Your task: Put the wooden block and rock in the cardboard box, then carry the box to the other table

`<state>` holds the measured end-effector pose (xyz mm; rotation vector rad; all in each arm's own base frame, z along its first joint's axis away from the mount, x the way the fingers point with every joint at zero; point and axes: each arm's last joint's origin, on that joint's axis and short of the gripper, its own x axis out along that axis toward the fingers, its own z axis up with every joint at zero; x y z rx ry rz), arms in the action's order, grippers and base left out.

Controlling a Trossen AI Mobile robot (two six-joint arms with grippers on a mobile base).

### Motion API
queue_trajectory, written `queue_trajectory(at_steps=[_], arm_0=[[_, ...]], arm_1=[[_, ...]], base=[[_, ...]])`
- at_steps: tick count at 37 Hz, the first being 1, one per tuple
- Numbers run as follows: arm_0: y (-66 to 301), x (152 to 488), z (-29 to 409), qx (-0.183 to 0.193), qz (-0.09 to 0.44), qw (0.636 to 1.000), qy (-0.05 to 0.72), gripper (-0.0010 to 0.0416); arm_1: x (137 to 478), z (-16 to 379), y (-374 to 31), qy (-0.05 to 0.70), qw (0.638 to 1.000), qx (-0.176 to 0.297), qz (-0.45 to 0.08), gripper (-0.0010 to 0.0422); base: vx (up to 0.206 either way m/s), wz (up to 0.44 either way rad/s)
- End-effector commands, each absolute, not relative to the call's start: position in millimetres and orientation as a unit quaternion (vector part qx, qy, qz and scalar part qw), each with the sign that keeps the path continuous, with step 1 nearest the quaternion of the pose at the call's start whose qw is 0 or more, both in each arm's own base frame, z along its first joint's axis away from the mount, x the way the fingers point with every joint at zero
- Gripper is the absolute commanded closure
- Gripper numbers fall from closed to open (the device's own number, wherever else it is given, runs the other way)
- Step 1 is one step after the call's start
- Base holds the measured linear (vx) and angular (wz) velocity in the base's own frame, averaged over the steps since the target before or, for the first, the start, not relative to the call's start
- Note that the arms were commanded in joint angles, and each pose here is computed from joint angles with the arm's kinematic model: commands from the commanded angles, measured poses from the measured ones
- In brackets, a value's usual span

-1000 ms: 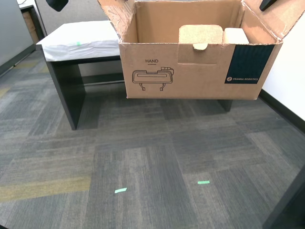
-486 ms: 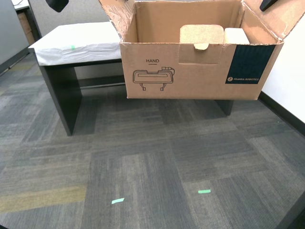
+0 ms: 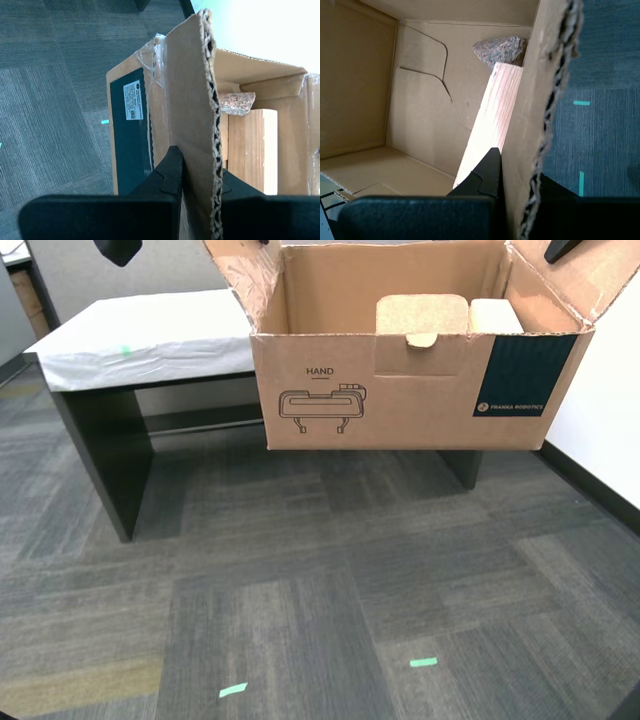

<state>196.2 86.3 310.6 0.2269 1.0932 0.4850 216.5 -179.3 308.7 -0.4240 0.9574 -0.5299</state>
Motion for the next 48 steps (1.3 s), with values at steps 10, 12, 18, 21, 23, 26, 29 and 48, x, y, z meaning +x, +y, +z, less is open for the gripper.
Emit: queue_trajectory(at_steps=[10,12,18,21,23,26,29,48], arm_0=[[87,196,312,0.109,0.243,0.818,0.510,0.0406],[87,196,312,0.109,0.243,0.818,0.510,0.0406],[87,195,311,0.109,0.241,0.815,0.515,0.0406],[87,195,311,0.109,0.241,0.815,0.515,0.0406],[87,195,311,0.109,0.241,0.815,0.515,0.0406],[87,195,311,0.108,0.241,0.815,0.516,0.0406],[87,194,311,0.108,0.239,0.812,0.522,0.0406],[87,193,310,0.104,0.242,0.810,0.524,0.0406]], arm_1=[[214,304,-178,0.471,0.825,-0.190,-0.249,0.0413],[213,301,-178,0.474,0.824,-0.189,-0.247,0.0413],[213,296,-177,0.481,0.821,-0.190,-0.242,0.0413],[213,297,-178,0.481,0.818,-0.211,-0.234,0.0413],[213,298,-178,0.480,0.817,-0.220,-0.231,0.0413],[213,298,-178,0.480,0.817,-0.220,-0.232,0.0413],[214,298,-178,0.480,0.817,-0.220,-0.231,0.0413],[212,297,-178,0.484,0.815,-0.209,-0.240,0.0413]], base=[[0.160,-0.031],[0.162,0.015],[0.159,0.076],[0.163,0.116],[0.164,0.176],[0.162,0.215],[0.160,0.240],[0.160,0.286]])
